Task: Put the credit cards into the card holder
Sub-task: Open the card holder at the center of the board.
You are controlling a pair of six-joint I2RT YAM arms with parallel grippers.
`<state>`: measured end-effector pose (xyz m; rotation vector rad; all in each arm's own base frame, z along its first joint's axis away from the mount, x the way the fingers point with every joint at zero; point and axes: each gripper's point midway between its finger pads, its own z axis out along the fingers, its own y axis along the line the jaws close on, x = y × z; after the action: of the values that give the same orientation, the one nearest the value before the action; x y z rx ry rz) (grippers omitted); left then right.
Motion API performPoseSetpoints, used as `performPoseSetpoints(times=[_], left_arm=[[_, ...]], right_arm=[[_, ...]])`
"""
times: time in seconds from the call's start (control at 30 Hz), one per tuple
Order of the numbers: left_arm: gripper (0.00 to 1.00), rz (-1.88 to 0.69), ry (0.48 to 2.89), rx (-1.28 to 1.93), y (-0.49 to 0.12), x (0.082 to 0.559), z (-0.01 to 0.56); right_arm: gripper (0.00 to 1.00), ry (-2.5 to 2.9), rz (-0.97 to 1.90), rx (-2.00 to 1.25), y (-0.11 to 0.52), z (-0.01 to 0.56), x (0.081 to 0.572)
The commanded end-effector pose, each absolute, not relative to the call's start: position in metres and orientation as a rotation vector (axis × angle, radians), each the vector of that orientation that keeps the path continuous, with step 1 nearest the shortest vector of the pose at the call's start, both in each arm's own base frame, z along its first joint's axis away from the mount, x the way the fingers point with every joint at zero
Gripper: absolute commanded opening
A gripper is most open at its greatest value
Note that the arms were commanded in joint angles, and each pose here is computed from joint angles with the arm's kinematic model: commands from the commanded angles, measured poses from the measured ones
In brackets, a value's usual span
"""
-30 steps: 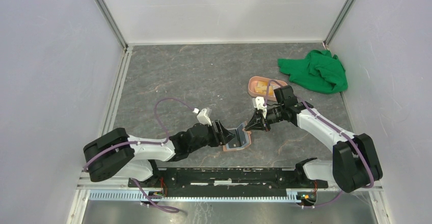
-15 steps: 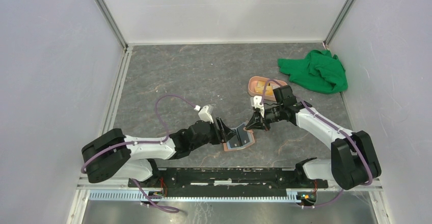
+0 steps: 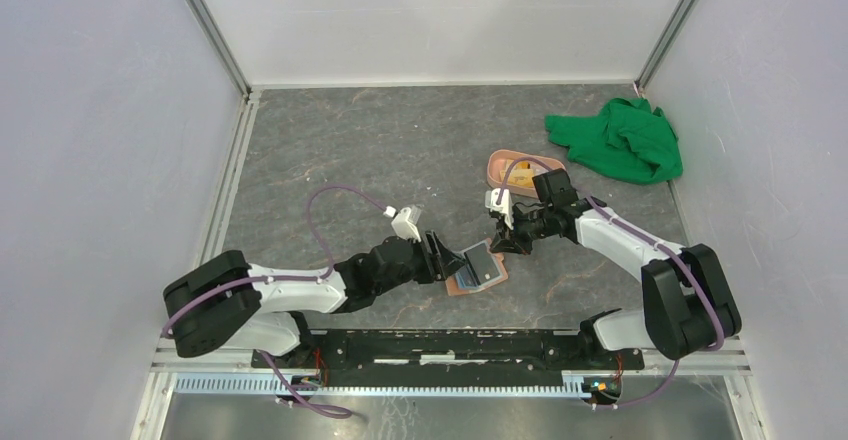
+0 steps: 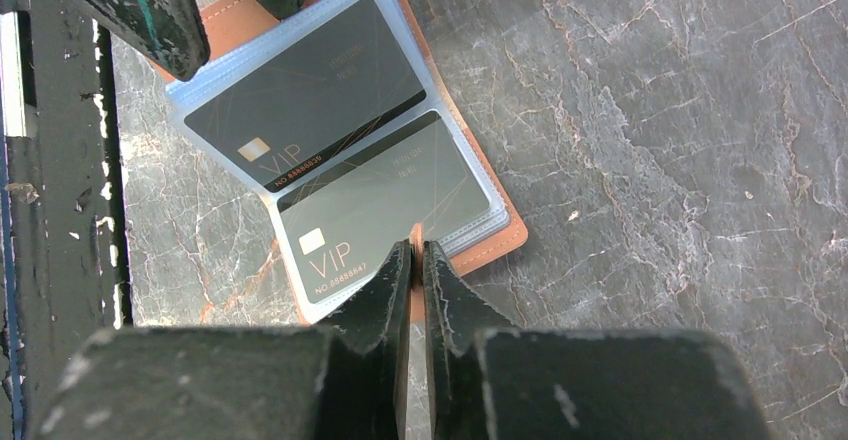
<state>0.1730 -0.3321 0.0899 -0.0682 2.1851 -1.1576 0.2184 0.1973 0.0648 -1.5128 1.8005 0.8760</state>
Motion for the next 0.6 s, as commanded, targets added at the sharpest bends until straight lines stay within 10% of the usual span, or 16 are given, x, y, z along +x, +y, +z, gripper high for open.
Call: performPoseSetpoints(times=[0.0,0.57], left_arm=[[0.63,-1.237,2.046,0.024,-0.342,0.176,0.126],[0.51,-1.376,2.015,0.014,-0.358,0.166,0.151]], right_arm=[[0.11,1.736,0.864,-1.522,0.2,0.078,0.221],[0.11,1.728,0.886,-1.534,0.203,0.078,0.218]])
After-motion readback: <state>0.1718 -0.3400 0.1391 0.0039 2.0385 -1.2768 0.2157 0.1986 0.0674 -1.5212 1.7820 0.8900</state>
